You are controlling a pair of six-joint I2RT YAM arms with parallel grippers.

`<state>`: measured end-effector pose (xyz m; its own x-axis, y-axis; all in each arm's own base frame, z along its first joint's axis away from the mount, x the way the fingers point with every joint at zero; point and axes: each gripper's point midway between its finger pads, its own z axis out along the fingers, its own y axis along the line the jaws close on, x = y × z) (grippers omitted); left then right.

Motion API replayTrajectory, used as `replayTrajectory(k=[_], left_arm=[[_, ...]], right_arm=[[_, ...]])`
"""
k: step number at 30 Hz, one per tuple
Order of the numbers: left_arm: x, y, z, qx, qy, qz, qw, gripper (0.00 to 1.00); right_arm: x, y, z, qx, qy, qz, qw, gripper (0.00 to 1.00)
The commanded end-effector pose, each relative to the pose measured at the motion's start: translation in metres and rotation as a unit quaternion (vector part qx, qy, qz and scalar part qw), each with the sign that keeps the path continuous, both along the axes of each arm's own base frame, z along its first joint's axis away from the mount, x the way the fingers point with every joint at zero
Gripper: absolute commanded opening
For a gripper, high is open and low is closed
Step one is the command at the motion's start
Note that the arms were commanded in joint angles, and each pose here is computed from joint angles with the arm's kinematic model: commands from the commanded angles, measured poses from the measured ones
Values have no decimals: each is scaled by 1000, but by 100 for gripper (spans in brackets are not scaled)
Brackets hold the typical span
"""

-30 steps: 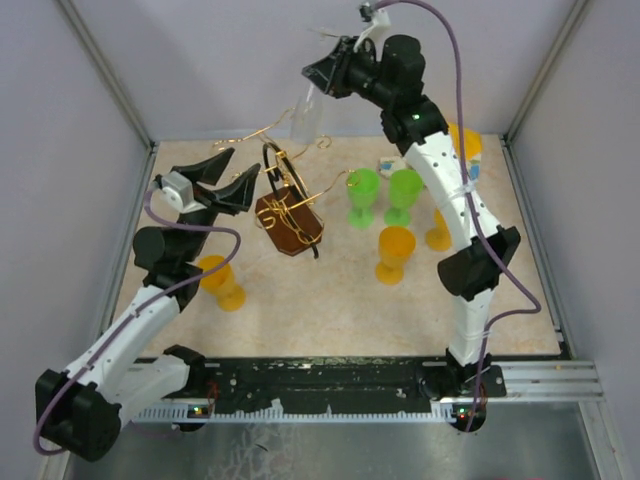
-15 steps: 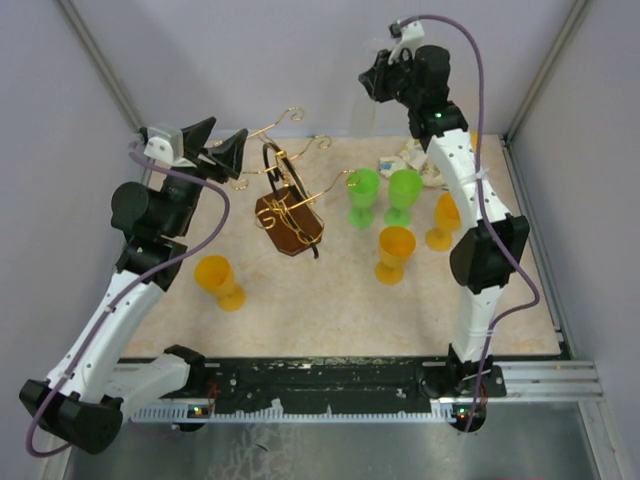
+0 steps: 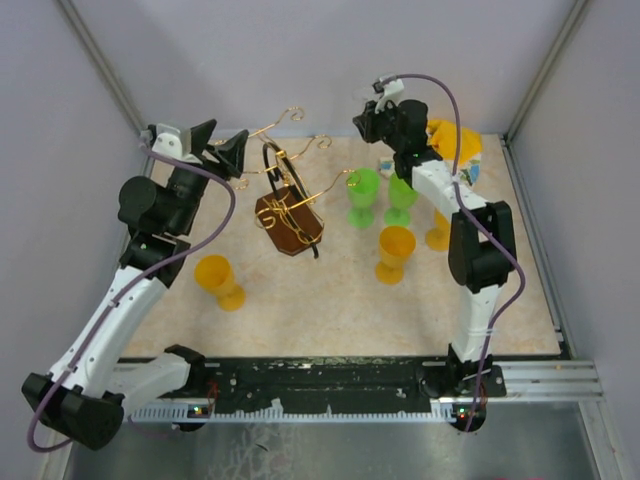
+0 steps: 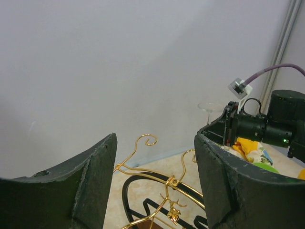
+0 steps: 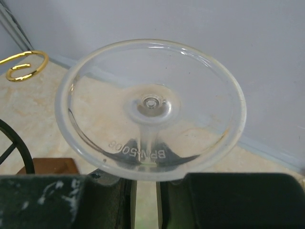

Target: Place the wine glass upside down on the wine glass rack

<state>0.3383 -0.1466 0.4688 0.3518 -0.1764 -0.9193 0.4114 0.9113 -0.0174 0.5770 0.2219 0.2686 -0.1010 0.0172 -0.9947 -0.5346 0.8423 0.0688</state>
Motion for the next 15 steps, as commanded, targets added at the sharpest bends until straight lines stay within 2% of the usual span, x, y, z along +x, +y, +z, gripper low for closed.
replayTrajectory(k=[1,15], left_arm=[[5,0,-1,4,-7,10,1000,72],[11,4,-8,6,-10,25,1000,73]], right_arm=[[1,8,58,18,-133,26,991,0],[-18,59,25,-4,-163,189,968,0]])
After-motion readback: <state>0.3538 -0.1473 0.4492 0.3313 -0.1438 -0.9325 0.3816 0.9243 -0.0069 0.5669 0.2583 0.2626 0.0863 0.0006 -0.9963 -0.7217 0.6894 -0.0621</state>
